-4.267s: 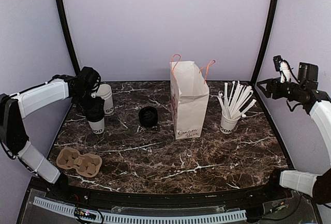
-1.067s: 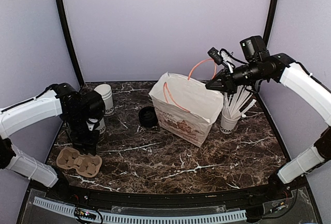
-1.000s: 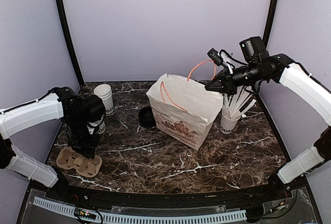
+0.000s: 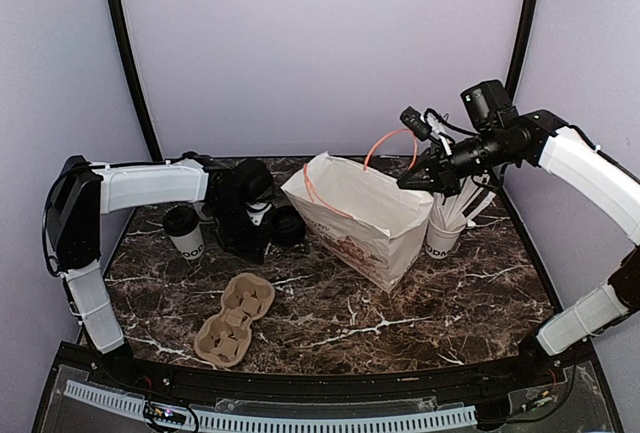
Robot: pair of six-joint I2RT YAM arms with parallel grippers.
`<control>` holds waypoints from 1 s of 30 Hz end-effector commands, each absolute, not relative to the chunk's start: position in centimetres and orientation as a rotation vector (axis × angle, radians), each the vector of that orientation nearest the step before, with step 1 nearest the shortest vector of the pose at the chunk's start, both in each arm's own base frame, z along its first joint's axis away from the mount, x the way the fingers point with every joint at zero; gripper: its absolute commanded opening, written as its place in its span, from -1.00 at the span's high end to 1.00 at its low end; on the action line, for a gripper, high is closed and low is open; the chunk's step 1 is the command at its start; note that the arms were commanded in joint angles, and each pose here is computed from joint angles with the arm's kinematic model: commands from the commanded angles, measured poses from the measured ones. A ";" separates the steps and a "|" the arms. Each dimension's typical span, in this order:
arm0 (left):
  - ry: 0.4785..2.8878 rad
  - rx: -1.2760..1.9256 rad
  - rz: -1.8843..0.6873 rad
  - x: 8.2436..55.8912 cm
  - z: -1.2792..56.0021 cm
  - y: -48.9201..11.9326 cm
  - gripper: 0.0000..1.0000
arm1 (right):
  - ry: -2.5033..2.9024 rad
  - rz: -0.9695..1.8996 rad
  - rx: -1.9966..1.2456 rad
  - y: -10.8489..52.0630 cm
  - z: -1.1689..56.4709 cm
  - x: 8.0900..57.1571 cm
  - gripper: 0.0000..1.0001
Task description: Pack the takeout coffee
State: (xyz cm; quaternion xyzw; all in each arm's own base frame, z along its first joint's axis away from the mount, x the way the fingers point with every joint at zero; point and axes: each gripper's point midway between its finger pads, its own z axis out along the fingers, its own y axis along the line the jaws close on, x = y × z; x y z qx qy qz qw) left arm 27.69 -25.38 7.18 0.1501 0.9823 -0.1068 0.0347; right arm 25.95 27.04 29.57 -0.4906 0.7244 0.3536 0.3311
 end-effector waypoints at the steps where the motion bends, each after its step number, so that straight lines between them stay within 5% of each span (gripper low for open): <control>1: 2.975 0.562 -0.343 27.8 8.2 -25.9 1.00 | 1.864 0.927 -1.321 27.0 30.1 25.0 1.00; 4: 2.942 0.562 -0.316 27.1 9.9 -25.1 0.84 | 1.862 0.936 -1.329 27.0 29.8 24.8 1.00; 7: 2.889 0.515 -0.313 25.6 13.3 -24.0 0.37 | 1.863 0.941 -1.333 27.0 29.6 24.7 1.00; 13: 2.930 0.327 -0.310 21.4 14.9 -21.1 0.03 | 1.859 0.940 -1.338 27.2 29.6 25.0 1.00; 21: 3.075 0.349 -0.213 16.1 12.0 -20.3 -0.16 | 1.859 0.939 -1.347 27.3 29.4 25.3 1.00; 24: 3.087 0.332 -0.250 15.4 11.1 -21.7 -0.41 | 1.866 0.933 -1.345 27.3 29.2 25.4 1.00; 30: 3.131 0.380 -0.122 14.6 8.7 -21.8 -0.40 | 1.870 0.931 -1.345 27.3 29.2 25.4 1.00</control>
